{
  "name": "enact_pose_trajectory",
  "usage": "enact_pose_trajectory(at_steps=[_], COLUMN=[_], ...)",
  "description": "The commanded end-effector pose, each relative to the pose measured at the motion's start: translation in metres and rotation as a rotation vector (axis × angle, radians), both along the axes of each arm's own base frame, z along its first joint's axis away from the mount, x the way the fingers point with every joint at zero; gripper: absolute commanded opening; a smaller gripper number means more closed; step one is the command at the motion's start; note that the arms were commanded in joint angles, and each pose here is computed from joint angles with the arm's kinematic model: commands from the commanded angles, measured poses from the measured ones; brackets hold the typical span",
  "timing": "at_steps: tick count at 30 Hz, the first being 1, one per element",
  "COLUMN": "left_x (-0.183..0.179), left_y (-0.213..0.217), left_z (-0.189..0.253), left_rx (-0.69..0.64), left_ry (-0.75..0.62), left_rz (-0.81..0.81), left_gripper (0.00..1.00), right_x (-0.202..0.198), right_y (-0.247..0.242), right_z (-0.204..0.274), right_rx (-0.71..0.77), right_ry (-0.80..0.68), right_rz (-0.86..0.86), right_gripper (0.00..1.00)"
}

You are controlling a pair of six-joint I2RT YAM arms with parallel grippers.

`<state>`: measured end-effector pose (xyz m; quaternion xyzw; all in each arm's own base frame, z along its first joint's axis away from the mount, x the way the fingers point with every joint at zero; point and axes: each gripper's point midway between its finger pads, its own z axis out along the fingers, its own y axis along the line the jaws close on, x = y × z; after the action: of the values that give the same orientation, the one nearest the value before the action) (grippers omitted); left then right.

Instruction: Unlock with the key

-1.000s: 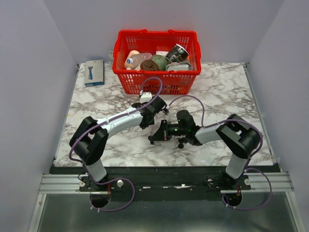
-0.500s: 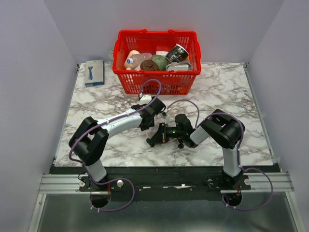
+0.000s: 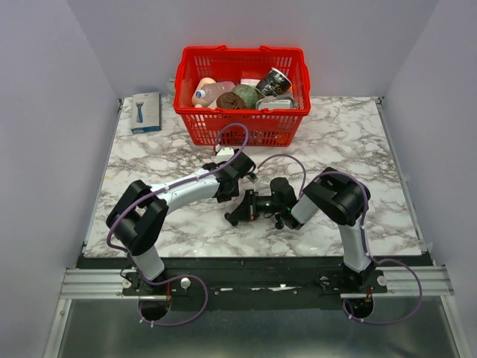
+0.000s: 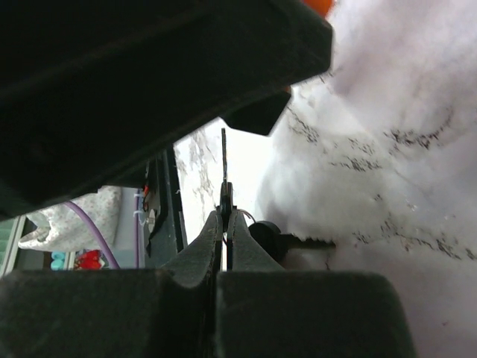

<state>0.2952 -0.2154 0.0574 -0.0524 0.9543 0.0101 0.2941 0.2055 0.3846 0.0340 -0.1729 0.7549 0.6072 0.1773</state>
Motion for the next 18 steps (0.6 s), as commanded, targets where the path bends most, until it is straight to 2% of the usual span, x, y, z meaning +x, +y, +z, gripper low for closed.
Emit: enact_pose_trajectory(at_steps=[1, 18], left_x=[0.001, -0.002], left_y=[-0.006, -0.005], left_z=[0.001, 0.0], left_rx=[-0.031, -0.054], left_ry=[-0.018, -0.024], left_rz=[0.004, 0.014], left_gripper=[0.0, 0.0], right_x=[0.005, 0.017], right_y=[0.003, -0.003], right_z=[0.004, -0.009], right_rx=[0.057, 0.061], right_ry=[-0.083, -0.036], right_rz=[-0.003, -0.034], right_gripper=[0.01, 0.01])
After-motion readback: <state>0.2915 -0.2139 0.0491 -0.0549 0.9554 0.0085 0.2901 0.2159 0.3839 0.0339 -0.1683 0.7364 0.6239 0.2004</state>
